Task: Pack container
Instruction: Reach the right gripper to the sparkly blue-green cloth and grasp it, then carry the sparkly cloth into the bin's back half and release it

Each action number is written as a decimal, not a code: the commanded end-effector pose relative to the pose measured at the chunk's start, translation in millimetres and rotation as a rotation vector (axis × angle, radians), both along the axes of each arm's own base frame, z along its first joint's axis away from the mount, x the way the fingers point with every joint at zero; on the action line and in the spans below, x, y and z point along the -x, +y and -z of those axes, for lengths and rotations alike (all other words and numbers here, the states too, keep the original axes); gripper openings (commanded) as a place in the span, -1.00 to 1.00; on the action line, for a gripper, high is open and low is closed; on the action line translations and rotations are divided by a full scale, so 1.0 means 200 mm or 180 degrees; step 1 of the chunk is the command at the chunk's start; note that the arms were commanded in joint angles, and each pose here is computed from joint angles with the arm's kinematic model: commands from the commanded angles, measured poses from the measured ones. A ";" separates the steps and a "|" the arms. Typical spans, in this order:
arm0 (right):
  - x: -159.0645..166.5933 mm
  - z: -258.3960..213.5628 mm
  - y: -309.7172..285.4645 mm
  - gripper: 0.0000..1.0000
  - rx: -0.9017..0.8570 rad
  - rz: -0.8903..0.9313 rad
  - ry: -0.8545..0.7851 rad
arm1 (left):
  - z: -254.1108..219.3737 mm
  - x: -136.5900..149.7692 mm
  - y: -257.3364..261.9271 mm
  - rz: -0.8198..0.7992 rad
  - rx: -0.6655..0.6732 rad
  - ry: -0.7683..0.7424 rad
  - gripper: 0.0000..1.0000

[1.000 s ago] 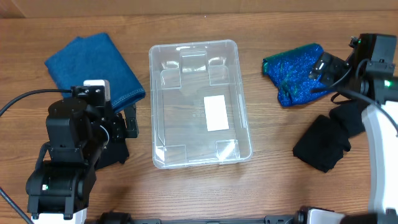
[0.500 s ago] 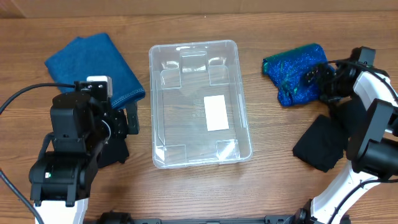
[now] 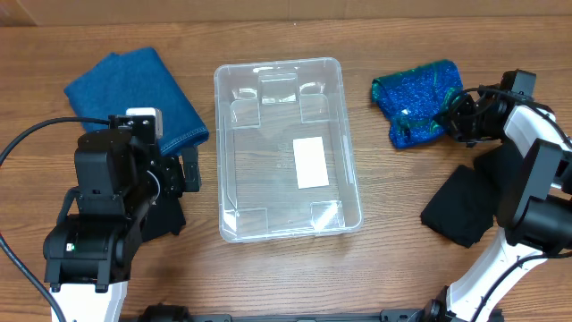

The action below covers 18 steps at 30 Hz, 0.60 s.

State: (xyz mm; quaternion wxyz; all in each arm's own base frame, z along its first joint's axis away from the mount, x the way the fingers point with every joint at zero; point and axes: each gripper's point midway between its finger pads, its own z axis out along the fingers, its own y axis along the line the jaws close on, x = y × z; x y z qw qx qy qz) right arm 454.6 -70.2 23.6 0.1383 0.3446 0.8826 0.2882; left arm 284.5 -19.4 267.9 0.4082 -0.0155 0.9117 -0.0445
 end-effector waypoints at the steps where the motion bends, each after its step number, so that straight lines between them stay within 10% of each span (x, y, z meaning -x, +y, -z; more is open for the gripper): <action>1: -0.10 -0.34 0.08 -0.74 -0.0086 -0.0307 -0.0574 | -0.06 -0.01 0.01 0.0014 -0.0072 -0.0104 1.00; 10: 0.26 -1.51 0.71 -0.92 0.0882 -0.1724 -0.2274 | -0.05 -0.01 0.02 -0.0002 -0.0087 -0.0092 1.00; 18: 0.52 -1.16 1.45 -0.93 0.1473 -0.3869 -0.2323 | -0.03 0.01 0.02 -0.0001 -0.0088 0.0000 1.00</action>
